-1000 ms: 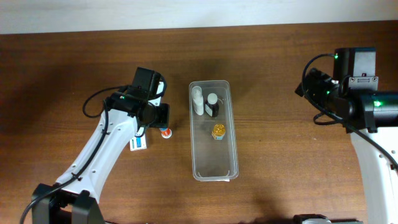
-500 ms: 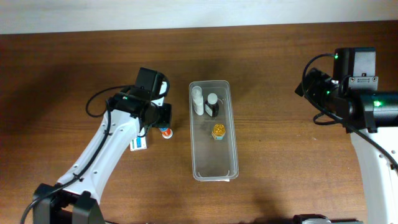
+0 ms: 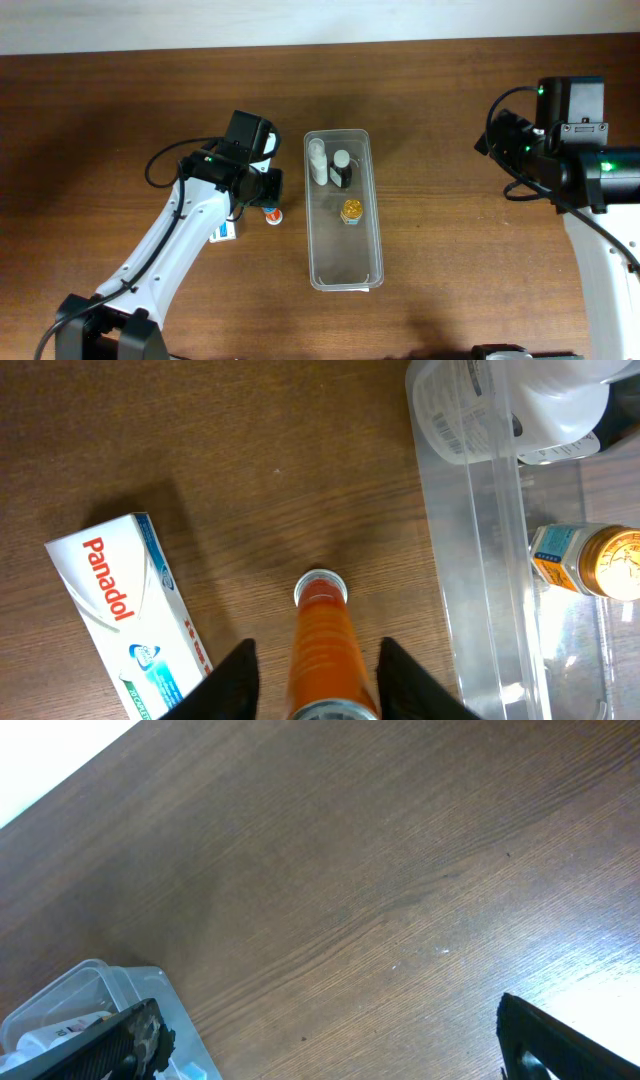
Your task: Pack container
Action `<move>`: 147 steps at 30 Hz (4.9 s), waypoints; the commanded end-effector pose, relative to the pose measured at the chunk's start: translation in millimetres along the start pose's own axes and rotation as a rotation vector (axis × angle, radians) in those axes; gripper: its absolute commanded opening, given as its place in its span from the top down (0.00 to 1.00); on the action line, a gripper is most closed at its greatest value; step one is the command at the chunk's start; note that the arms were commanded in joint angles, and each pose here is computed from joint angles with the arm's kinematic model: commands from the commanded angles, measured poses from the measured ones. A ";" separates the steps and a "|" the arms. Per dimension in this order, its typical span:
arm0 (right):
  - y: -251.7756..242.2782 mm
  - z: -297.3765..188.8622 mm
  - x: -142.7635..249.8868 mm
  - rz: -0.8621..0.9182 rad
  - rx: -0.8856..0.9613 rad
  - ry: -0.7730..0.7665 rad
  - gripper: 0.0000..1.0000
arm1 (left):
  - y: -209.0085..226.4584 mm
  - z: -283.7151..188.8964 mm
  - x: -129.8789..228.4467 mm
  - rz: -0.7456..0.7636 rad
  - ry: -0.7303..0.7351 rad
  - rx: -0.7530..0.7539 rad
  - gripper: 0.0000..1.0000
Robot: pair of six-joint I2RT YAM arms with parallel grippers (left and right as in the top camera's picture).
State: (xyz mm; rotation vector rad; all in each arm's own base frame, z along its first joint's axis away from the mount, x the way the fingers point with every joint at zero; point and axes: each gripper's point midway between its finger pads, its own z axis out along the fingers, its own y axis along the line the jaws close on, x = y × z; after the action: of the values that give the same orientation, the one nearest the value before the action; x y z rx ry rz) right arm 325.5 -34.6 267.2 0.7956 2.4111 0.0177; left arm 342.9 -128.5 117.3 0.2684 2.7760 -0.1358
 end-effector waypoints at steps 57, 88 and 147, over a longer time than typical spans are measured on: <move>-0.4 -1.7 -3.4 0.008 -0.002 -0.007 0.02 | -101.6 -134.9 -58.7 0.221 -0.214 0.096 0.99; -0.4 -1.9 -3.4 0.008 -0.003 -0.007 0.02 | -120.3 3.7 -46.6 0.303 0.034 -0.061 1.00; -0.4 -1.9 -3.4 0.008 -0.003 -0.007 0.02 | -97.0 -64.8 -94.2 0.225 -0.230 -0.125 0.28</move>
State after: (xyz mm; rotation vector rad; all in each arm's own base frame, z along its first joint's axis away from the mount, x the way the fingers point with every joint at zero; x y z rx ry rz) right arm 325.5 -34.6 267.2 0.7952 2.4112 0.0176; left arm 382.3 -245.8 180.5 0.5655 2.5691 0.0494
